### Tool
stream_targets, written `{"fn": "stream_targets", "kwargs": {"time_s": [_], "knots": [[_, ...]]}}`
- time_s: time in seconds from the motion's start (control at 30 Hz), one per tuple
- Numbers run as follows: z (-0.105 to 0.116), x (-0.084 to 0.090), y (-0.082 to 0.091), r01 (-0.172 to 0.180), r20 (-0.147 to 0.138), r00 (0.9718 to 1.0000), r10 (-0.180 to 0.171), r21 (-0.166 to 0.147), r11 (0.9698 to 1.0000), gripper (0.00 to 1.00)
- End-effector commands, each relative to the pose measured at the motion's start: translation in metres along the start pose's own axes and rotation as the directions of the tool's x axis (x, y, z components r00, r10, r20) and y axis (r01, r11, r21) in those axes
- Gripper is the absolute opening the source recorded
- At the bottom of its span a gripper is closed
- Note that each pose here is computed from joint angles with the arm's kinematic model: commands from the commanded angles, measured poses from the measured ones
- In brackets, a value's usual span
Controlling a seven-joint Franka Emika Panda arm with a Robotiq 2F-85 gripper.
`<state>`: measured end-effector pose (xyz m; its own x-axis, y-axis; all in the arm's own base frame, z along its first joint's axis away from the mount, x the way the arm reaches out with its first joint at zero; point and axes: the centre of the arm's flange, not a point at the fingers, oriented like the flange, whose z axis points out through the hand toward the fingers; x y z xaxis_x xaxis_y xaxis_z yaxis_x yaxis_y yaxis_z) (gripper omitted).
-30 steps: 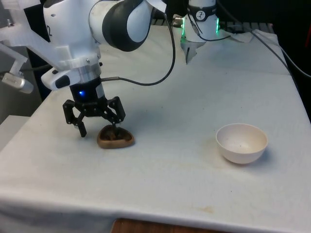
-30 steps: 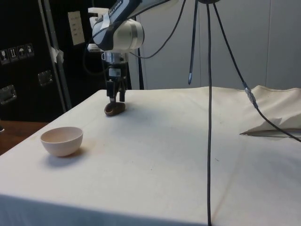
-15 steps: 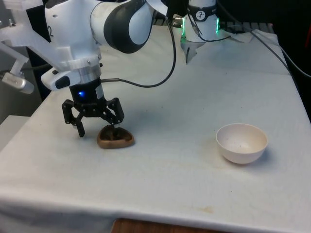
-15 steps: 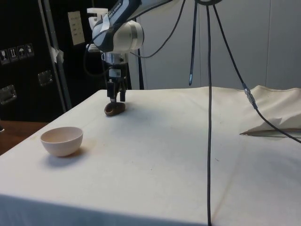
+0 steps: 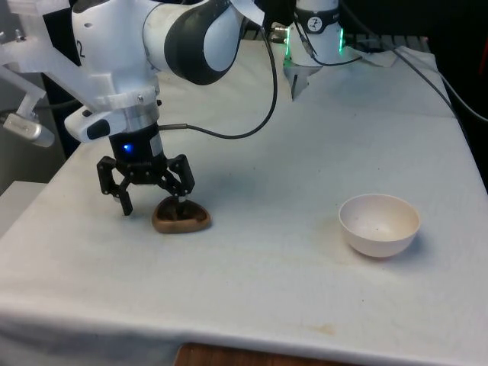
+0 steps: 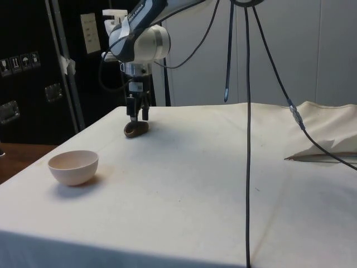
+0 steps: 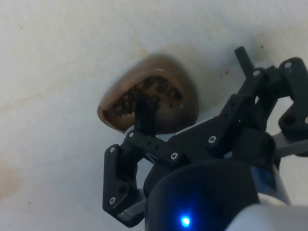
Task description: Pour the coffee beans from the cup into the bowl.
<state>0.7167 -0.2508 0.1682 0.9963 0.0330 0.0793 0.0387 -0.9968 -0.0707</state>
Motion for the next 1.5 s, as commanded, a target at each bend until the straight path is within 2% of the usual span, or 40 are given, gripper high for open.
{"fn": "stream_targets", "kwargs": {"time_s": [0.0, 0.07, 0.1, 0.23, 0.27, 0.33, 0.37, 0.53, 0.57, 0.97, 1.23, 1.4, 1.47], "knots": [[0.001, 0.001, 0.000, -0.003, 0.000, 1.0000, 0.003, -0.002, 1.0000, 1.00], [0.000, 0.000, 0.000, -0.001, 0.000, 1.0000, 0.001, 0.001, 1.0000, 0.89], [0.001, 0.000, 0.000, -0.003, 0.000, 1.0000, 0.003, -0.001, 1.0000, 0.89], [0.000, 0.000, 0.000, -0.003, -0.001, 1.0000, 0.003, -0.001, 1.0000, 0.66], [0.001, 0.000, 0.000, -0.003, 0.000, 1.0000, 0.003, -0.001, 1.0000, 0.55], [0.000, 0.000, 0.000, -0.001, 0.000, 1.0000, 0.001, 0.001, 1.0000, 0.41], [0.001, 0.000, 0.000, -0.003, -0.001, 1.0000, 0.003, 0.000, 1.0000, 0.41], [0.001, 0.000, 0.000, -0.002, -0.001, 1.0000, 0.002, 0.001, 1.0000, 0.14], [0.001, 0.000, -0.001, -0.003, -0.001, 1.0000, 0.003, 0.002, 1.0000, 0.04], [-0.003, 0.001, -0.001, -0.001, 0.001, 1.0000, 0.001, 0.011, 0.9999, 0.02], [-0.022, 0.004, -0.004, 0.001, -0.004, 1.0000, -0.001, 0.013, 0.9999, 0.02], [-0.037, 0.006, -0.008, 0.004, -0.007, 1.0000, -0.004, 0.022, 0.9997, 0.02], [-0.036, 0.007, -0.008, 0.006, -0.009, 0.9999, -0.006, 0.030, 0.9995, 0.02]]}}
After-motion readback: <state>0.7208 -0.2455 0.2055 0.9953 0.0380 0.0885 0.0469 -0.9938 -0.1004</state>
